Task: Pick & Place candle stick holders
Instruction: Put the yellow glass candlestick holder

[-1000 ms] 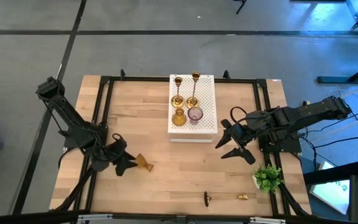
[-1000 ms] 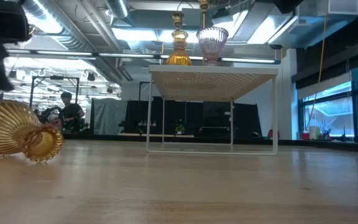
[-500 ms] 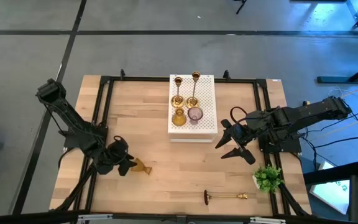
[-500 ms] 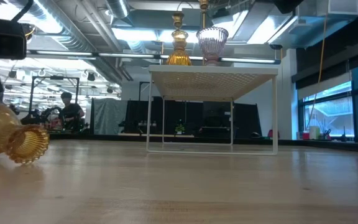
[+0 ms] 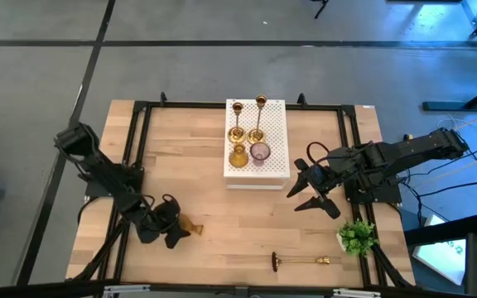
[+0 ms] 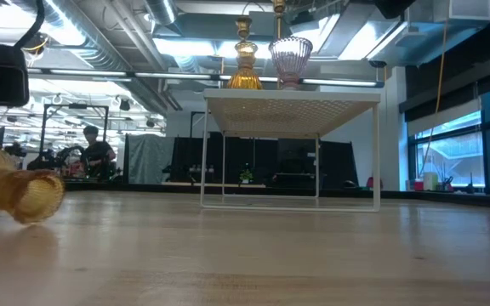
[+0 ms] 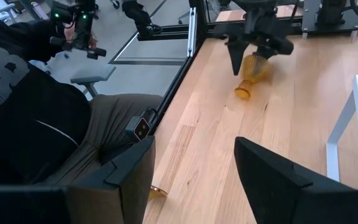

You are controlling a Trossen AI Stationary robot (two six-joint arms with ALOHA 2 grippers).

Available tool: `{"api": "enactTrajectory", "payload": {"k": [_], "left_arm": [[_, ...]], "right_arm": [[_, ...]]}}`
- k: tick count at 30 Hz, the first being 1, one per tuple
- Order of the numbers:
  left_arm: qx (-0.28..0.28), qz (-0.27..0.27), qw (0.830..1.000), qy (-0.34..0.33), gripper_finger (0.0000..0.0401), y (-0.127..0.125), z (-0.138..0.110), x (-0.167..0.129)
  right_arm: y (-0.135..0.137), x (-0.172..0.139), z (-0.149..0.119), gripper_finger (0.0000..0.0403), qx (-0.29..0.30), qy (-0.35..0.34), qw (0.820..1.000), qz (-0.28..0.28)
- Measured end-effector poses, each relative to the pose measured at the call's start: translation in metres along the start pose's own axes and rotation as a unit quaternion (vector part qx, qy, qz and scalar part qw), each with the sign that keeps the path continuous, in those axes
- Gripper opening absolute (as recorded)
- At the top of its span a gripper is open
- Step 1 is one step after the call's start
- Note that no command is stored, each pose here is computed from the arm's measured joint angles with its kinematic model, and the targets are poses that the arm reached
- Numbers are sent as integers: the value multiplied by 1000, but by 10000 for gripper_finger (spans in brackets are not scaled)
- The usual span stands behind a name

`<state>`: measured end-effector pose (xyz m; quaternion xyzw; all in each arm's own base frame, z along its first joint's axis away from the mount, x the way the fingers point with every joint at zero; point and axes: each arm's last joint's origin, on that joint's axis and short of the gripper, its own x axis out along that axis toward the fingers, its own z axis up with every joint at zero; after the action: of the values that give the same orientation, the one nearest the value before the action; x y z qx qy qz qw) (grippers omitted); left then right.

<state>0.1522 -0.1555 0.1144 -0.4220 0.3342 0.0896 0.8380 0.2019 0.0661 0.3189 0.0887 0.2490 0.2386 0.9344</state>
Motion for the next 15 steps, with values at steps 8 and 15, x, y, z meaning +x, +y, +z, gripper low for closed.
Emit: {"api": "enactTrajectory", "payload": {"k": [8, 15], "left_arm": [[56, -33, 997, -45, 198, -3, -3, 22], [89, -35, 994, -57, 69, -3, 3, 27]], "right_arm": [[0, 0, 0, 222, 0, 0, 1000, 0], [0, 0, 0, 222, 0, 0, 1000, 0]]}}
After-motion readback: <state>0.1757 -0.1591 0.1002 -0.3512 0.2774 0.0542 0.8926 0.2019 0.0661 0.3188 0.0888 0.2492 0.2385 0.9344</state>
